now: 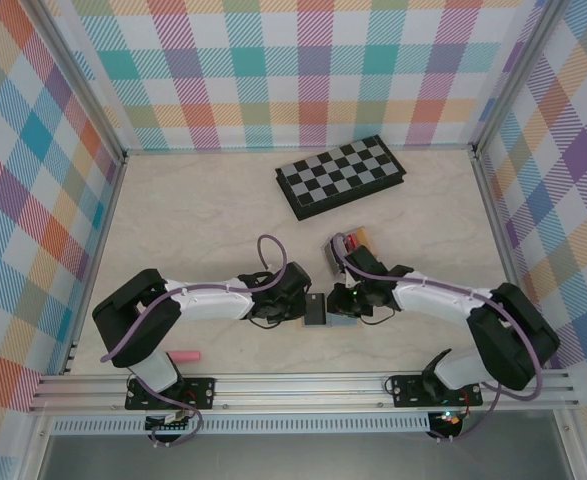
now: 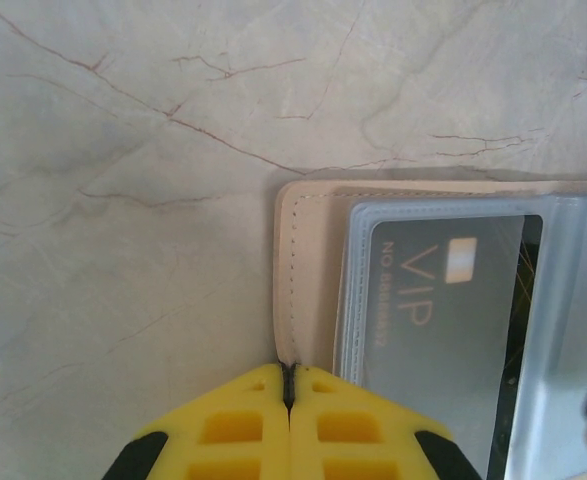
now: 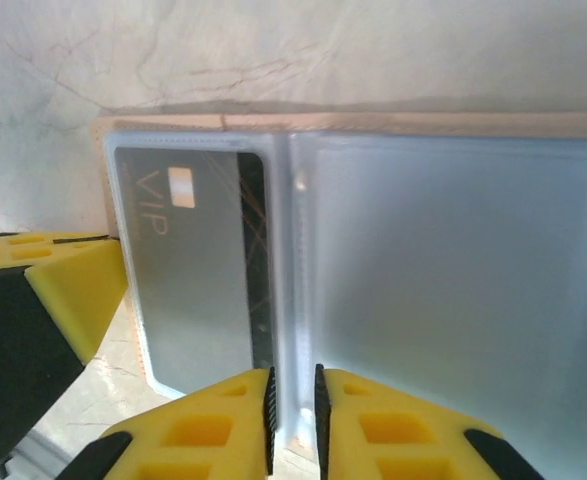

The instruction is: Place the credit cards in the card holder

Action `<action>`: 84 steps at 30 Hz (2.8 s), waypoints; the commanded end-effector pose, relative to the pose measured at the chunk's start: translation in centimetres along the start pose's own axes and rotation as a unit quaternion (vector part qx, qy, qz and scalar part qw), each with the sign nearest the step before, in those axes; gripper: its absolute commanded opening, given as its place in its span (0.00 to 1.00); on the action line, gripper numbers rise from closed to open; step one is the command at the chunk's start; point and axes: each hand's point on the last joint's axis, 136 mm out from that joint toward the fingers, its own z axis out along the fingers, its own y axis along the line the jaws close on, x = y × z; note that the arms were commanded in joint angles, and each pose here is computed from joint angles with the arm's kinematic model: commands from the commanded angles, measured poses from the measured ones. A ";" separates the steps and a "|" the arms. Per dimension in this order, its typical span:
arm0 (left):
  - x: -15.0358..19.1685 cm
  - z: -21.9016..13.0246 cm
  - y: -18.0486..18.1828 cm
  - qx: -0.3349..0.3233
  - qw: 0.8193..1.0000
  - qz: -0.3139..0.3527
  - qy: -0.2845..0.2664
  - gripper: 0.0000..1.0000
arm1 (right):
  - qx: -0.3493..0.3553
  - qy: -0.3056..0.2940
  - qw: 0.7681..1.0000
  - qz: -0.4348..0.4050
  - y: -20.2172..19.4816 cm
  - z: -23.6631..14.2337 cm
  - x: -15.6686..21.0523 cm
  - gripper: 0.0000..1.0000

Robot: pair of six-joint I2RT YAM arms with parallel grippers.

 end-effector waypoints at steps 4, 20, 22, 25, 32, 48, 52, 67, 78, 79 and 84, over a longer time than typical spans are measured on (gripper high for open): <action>0.6 -0.2 2.4 -0.039 0.999 -0.007 0.001 0.00 | 0.150 0.015 0.988 0.015 -6.7 -0.3 1.4 0.20; -1.6 -4.5 0.9 -0.030 0.999 0.017 -0.035 0.31 | 0.135 -0.099 0.984 -0.068 -2.3 -9.6 -7.2 0.37; -2.0 -5.1 0.7 -0.027 0.999 0.018 -0.040 0.32 | 0.143 -0.103 0.981 -0.077 -2.5 -10.4 -8.6 0.37; -2.7 -5.8 0.3 -0.017 0.999 0.009 -0.049 0.41 | 0.145 -0.098 0.978 -0.111 -1.6 -10.7 -10.2 0.38; -4.9 -5.9 -1.1 0.018 0.998 -0.022 -0.049 0.48 | 0.154 -0.065 0.975 -0.144 -0.2 -8.9 -12.7 0.37; -11.3 -1.4 -8.2 0.096 0.993 -0.061 -0.028 0.62 | 0.258 -0.050 0.954 -0.147 -2.8 -6.6 -16.3 0.28; -12.3 0.0 -8.7 0.106 0.991 -0.078 -0.020 0.62 | 0.254 -0.046 0.956 -0.143 -2.9 -6.2 -16.3 0.28; -12.6 3.8 -8.9 0.135 0.985 -0.111 0.004 0.63 | 0.244 -0.033 0.959 -0.138 -3.3 -4.9 -16.0 0.29; -10.5 6.2 -5.8 0.090 0.988 -0.126 0.028 0.45 | 0.286 -0.020 0.945 -0.157 -4.9 -4.1 -16.1 0.32; -10.4 6.3 -5.6 0.089 0.988 -0.126 0.028 0.44 | 0.294 -0.018 0.942 -0.160 -5.2 -3.9 -16.0 0.32; -10.2 6.5 -5.4 0.084 0.988 -0.124 0.031 0.40 | 0.339 -0.019 0.923 -0.181 -5.8 -3.8 -16.1 0.31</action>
